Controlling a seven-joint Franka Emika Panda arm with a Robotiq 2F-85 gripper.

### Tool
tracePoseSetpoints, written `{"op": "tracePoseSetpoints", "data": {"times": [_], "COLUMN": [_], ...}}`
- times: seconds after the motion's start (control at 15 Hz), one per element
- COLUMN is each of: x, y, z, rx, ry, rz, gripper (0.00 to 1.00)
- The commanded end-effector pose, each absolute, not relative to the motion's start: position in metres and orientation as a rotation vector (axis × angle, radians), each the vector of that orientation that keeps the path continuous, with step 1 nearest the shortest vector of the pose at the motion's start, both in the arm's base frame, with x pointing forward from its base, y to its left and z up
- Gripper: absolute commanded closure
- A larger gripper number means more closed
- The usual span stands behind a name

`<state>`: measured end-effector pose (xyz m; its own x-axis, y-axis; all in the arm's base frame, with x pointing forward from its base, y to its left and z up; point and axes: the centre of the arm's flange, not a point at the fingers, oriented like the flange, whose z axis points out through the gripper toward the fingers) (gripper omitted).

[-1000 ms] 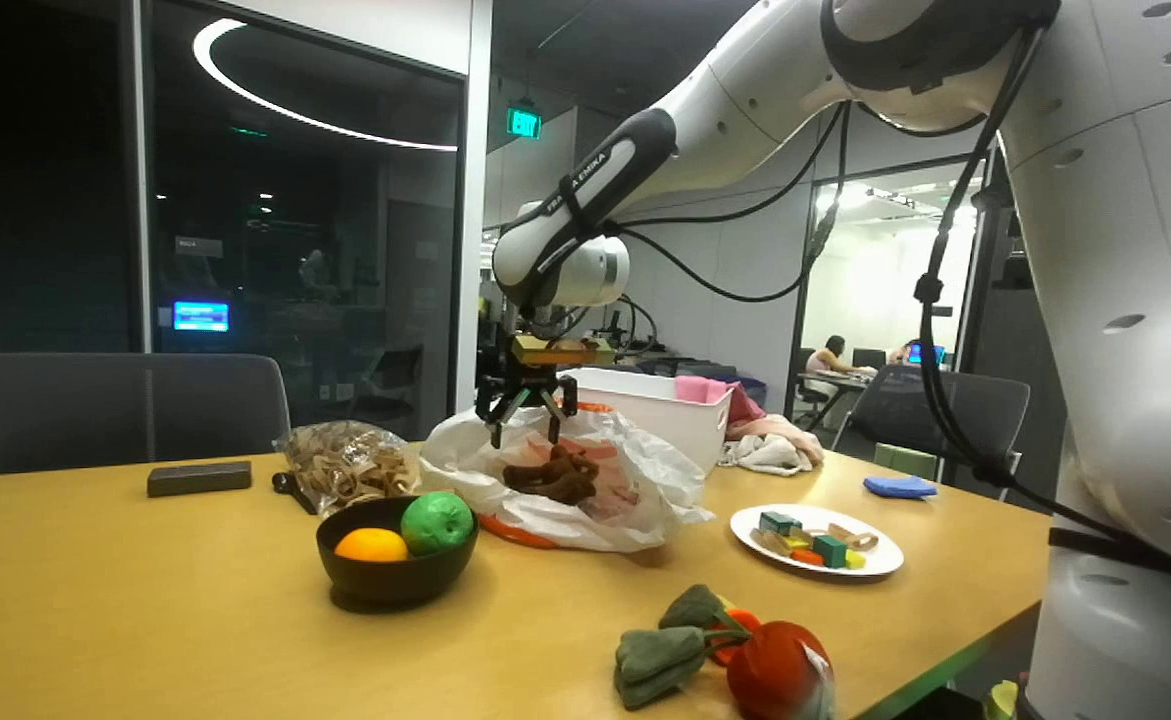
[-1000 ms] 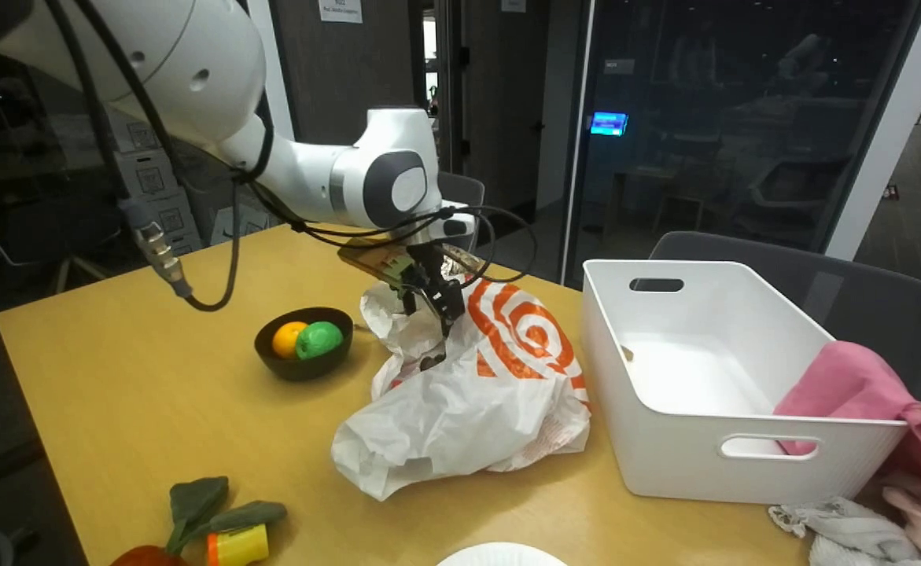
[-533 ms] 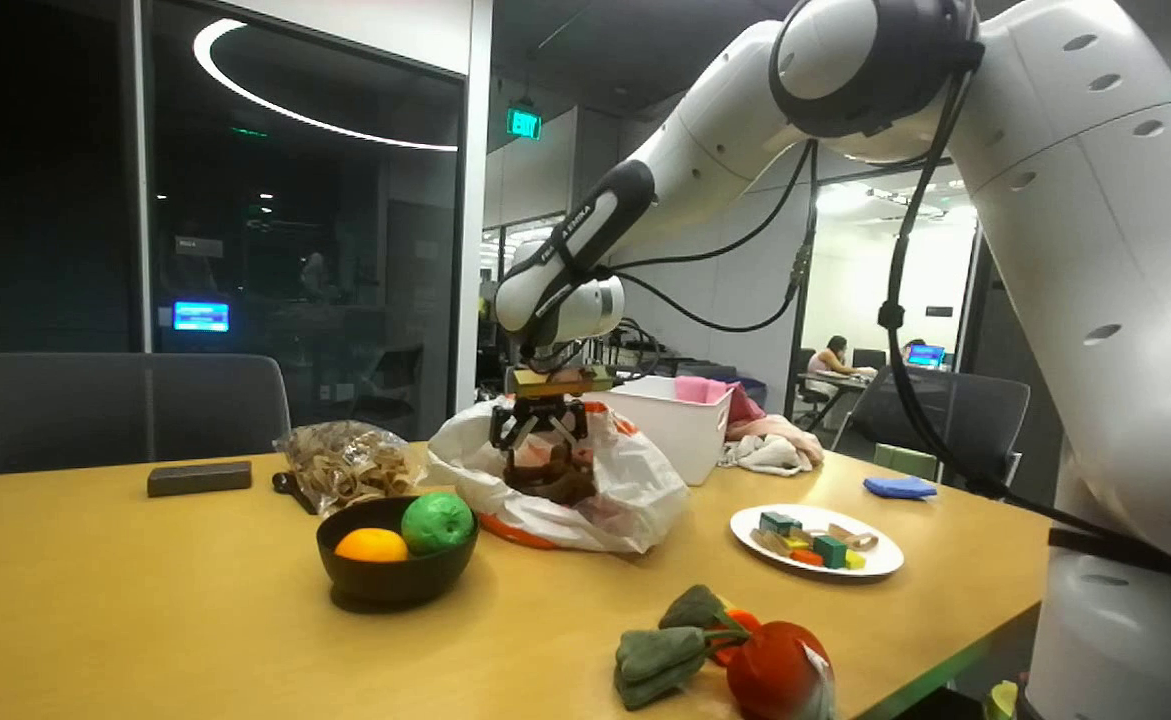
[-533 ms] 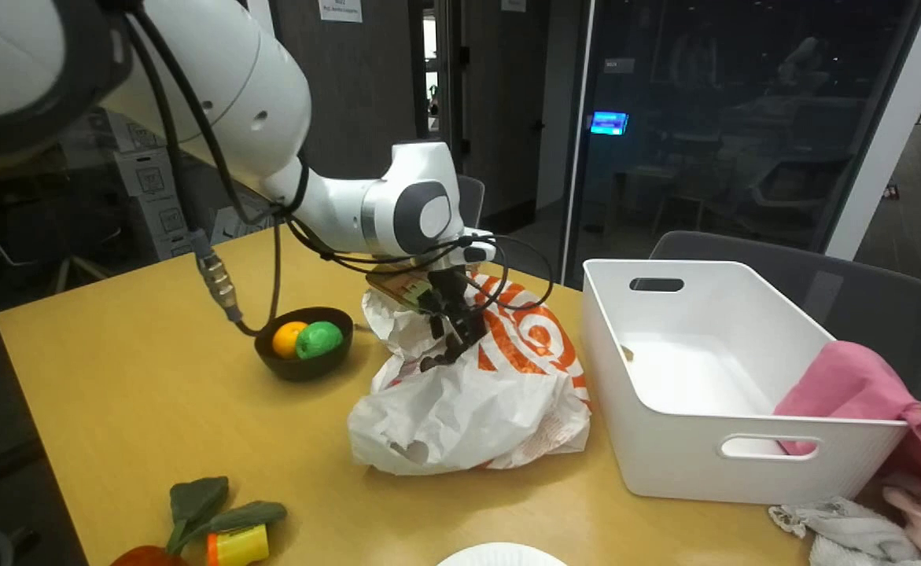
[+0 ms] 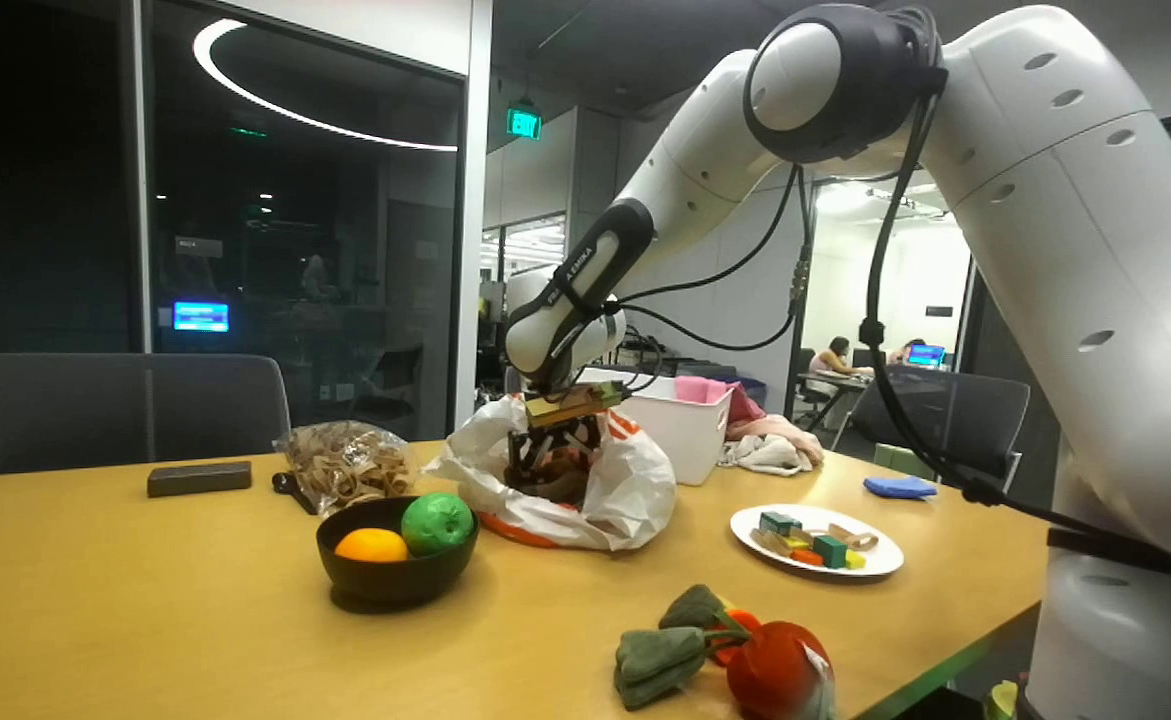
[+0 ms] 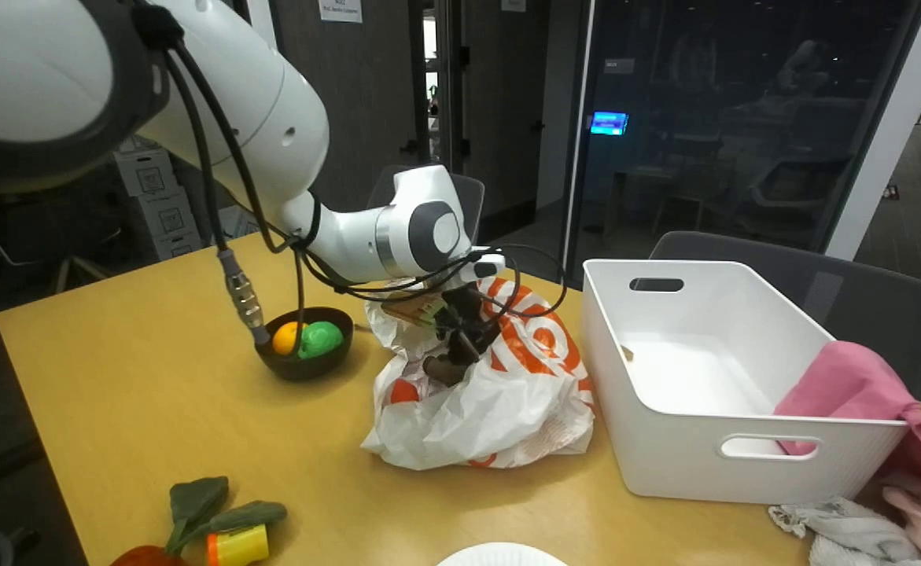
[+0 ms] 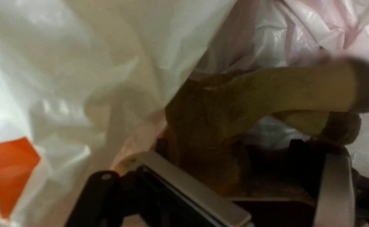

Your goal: Remove the objects from the plastic bag, place the stuffed toys on the table and place the fruits inside the black bowl

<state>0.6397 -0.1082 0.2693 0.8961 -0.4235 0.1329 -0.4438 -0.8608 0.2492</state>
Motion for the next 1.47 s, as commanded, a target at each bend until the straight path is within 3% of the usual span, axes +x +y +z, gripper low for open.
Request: {"op": "tracePoseSetpoints", "data": {"times": [0.0,0.53,0.67,1.13,1.4], "x": [0.648,0.648,0.645,0.638,0.616], "y": [-0.104,-0.093,-0.082,-0.04,-0.023], "z": [0.265,0.278,0.293,0.365,0.396], "rx": [2.815,2.827,2.86,2.938,2.951], "ry": [-0.649,-0.619,-0.594,-0.414,-0.213], "rz": [0.11,0.137,0.15,0.232,-0.047], "gripper": [0.34,0.94,0.97,0.95,0.95]}}
